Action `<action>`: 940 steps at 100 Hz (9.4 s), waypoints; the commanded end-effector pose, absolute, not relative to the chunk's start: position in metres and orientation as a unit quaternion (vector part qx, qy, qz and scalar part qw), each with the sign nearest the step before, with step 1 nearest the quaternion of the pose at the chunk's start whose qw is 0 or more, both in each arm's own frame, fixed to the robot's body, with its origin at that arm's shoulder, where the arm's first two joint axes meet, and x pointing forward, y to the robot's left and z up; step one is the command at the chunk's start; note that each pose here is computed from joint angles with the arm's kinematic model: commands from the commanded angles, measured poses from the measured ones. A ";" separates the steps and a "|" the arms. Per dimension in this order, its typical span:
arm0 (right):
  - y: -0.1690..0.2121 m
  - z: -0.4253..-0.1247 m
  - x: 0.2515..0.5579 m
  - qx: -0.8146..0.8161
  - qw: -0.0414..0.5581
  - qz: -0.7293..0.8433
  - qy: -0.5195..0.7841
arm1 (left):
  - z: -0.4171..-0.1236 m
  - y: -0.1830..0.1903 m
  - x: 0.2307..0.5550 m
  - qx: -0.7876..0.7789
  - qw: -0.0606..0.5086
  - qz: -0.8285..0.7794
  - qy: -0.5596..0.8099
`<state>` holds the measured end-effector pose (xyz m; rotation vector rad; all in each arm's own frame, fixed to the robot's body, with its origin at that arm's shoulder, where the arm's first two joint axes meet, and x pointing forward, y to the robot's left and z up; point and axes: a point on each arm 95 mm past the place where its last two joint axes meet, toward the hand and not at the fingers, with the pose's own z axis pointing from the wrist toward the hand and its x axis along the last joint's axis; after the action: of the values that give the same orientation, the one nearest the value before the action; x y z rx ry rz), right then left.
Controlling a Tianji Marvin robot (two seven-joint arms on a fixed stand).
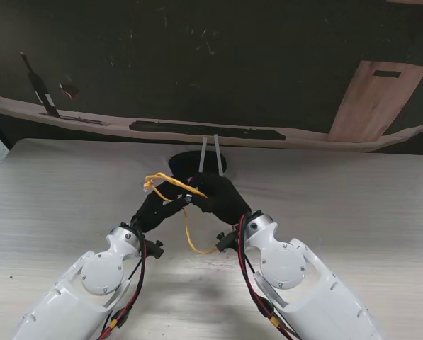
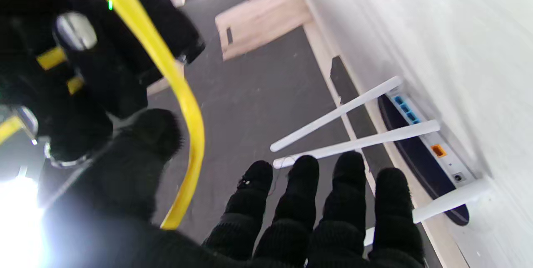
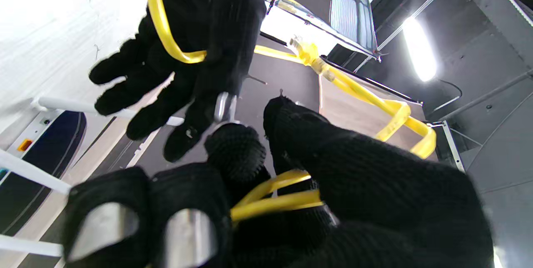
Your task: Untangle the Ethernet cable and plug it into the router
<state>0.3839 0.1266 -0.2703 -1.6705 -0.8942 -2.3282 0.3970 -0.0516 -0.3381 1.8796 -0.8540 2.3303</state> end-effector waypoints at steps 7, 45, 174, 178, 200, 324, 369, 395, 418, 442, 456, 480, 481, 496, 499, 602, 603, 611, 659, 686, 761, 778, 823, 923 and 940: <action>0.131 -0.271 0.382 -0.553 0.080 -0.772 -0.303 | -0.327 -0.074 0.394 0.601 0.042 0.768 -0.217; 0.120 -0.281 0.394 -0.597 0.058 -0.749 -0.280 | -0.310 -0.075 0.389 0.586 0.106 0.799 -0.088; 0.048 -0.286 0.404 -0.659 0.062 -0.703 -0.259 | -0.323 0.035 0.381 0.503 -0.470 0.699 -0.195; 0.046 -0.286 0.404 -0.658 0.060 -0.701 -0.267 | -0.324 0.037 0.381 0.501 -0.477 0.696 -0.192; 0.031 -0.288 0.406 -0.639 0.010 -0.685 -0.351 | -0.325 0.048 0.381 0.494 -0.502 0.691 -0.162; 0.077 -0.301 0.405 -0.595 -0.010 -0.725 -0.346 | -0.283 -0.033 0.379 0.515 -0.169 0.769 -0.338; 0.107 -0.309 0.413 -0.604 0.011 -0.710 -0.363 | -0.272 -0.054 0.380 0.491 -0.107 0.794 -0.341; 0.120 -0.306 0.406 -0.615 0.095 -0.706 -0.337 | -0.276 -0.055 0.383 0.489 -0.130 0.795 -0.336; 0.120 -0.293 0.398 -0.647 0.174 -0.699 -0.248 | -0.285 -0.048 0.385 0.498 -0.169 0.783 -0.333; 0.112 -0.289 0.395 -0.674 0.217 -0.675 -0.205 | -0.296 -0.035 0.392 0.505 -0.223 0.768 -0.323; 0.097 -0.289 0.396 -0.685 0.233 -0.651 -0.228 | -0.303 -0.016 0.398 0.499 -0.299 0.747 -0.321; 0.068 -0.290 0.395 -0.684 0.243 -0.621 -0.297 | -0.311 0.024 0.400 0.506 -0.399 0.713 -0.278; 0.068 -0.290 0.395 -0.683 0.242 -0.620 -0.299 | -0.312 0.025 0.400 0.505 -0.402 0.712 -0.276; 0.058 -0.290 0.397 -0.676 0.209 -0.620 -0.340 | -0.312 0.045 0.399 0.491 -0.450 0.700 -0.258; 0.057 -0.290 0.397 -0.674 0.198 -0.622 -0.347 | -0.312 0.048 0.398 0.489 -0.457 0.698 -0.255; 0.064 -0.287 0.400 -0.651 0.122 -0.670 -0.337 | -0.323 0.043 0.393 0.529 -0.417 0.682 -0.284; 0.065 -0.287 0.400 -0.651 0.122 -0.669 -0.336 | -0.323 0.043 0.393 0.530 -0.416 0.682 -0.284; 0.070 -0.289 0.402 -0.656 0.127 -0.664 -0.336 | -0.324 0.040 0.393 0.539 -0.404 0.682 -0.283; 0.069 -0.307 0.412 -0.638 -0.004 -0.681 -0.360 | -0.321 0.033 0.395 0.566 -0.419 0.651 -0.282; 0.059 -0.306 0.414 -0.613 -0.063 -0.694 -0.372 | -0.325 0.035 0.400 0.569 -0.435 0.637 -0.284; 0.093 -0.313 0.397 -0.489 -0.004 -0.694 -0.529 | -0.329 0.026 0.416 0.607 -0.400 0.611 -0.313; 0.106 -0.319 0.393 -0.474 0.032 -0.671 -0.569 | -0.330 0.022 0.423 0.614 -0.390 0.609 -0.317; 0.131 -0.340 0.393 -0.439 0.069 -0.619 -0.648 | -0.331 0.008 0.438 0.630 -0.363 0.602 -0.330; 0.151 -0.366 0.398 -0.446 0.075 -0.574 -0.683 | -0.332 -0.013 0.448 0.647 -0.315 0.611 -0.332; 0.144 -0.359 0.400 -0.463 0.041 -0.589 -0.661 | -0.327 -0.016 0.445 0.632 -0.298 0.615 -0.365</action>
<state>0.4061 0.1419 -0.3590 -1.4214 -2.0333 -1.8029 0.4469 -0.0119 -0.3335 2.5414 -1.3817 2.4196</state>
